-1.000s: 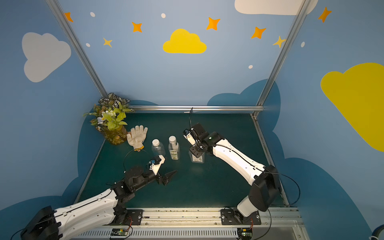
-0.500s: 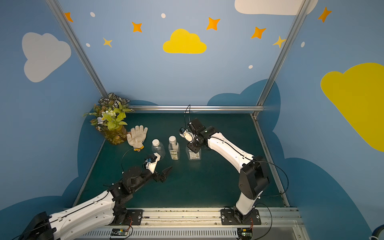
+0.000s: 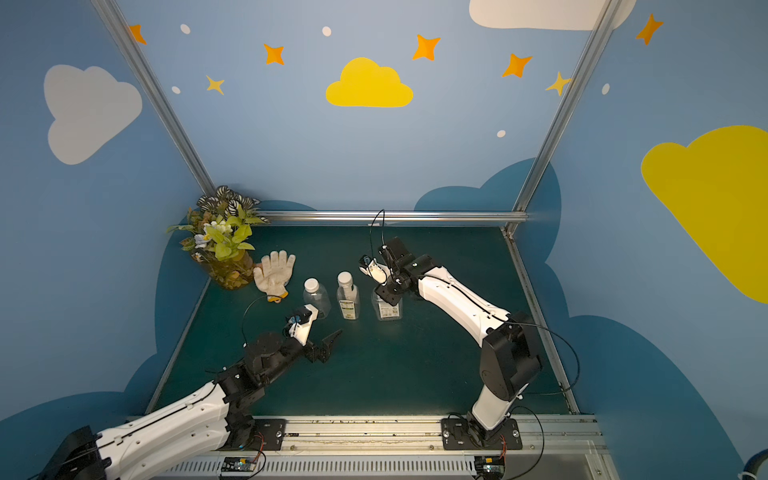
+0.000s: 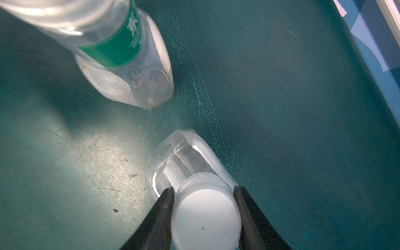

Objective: Screw on the bottle caps
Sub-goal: Place the plastic bottle at the center of the board.

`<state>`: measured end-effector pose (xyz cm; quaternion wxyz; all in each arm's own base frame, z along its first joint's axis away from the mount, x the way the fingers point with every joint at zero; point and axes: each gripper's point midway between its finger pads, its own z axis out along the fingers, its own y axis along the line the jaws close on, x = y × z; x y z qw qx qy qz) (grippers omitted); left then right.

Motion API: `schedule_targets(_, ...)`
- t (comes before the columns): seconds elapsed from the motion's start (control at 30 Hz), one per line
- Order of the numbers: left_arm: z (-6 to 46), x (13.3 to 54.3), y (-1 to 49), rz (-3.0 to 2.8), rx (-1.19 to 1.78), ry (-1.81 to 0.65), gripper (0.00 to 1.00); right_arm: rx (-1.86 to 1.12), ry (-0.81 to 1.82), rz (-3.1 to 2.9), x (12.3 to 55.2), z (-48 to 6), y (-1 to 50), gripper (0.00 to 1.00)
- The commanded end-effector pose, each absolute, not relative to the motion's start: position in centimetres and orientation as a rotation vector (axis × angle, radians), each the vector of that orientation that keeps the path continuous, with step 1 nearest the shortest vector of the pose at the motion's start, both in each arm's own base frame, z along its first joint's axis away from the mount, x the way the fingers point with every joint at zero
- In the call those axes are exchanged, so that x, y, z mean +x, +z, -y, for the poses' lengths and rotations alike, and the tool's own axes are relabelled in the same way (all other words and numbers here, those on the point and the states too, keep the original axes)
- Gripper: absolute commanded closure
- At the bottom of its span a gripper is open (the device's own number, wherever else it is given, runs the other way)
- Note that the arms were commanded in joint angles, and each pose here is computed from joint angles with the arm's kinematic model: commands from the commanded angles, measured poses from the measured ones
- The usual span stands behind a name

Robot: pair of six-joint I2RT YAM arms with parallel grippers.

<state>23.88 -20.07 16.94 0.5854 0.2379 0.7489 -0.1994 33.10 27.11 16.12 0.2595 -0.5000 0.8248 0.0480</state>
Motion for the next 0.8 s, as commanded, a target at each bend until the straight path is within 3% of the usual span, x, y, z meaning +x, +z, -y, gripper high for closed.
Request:
schedule_targets(0.0,19.4,24.1,16.7,-1.76,0.53,-0.439,0.0,-1.378,0.095,-2.275,32.5,-26.0,15.0,0.49)
schedule_targets(0.27,18.2,24.6,16.9,-1.768,0.475,-0.382,0.0,-1.369,0.061,-2.269,32.8,-25.6,15.6,0.35)
schedule_targets(0.53,16.6,25.6,17.4,-1.778,0.422,-0.277,0.0,-1.324,0.08,-2.222,32.7,-25.7,18.4,0.02)
schedule_targets(0.77,14.6,27.2,18.2,-1.785,0.334,-0.153,0.0,-1.221,0.126,-2.161,32.5,-25.6,22.8,0.02)
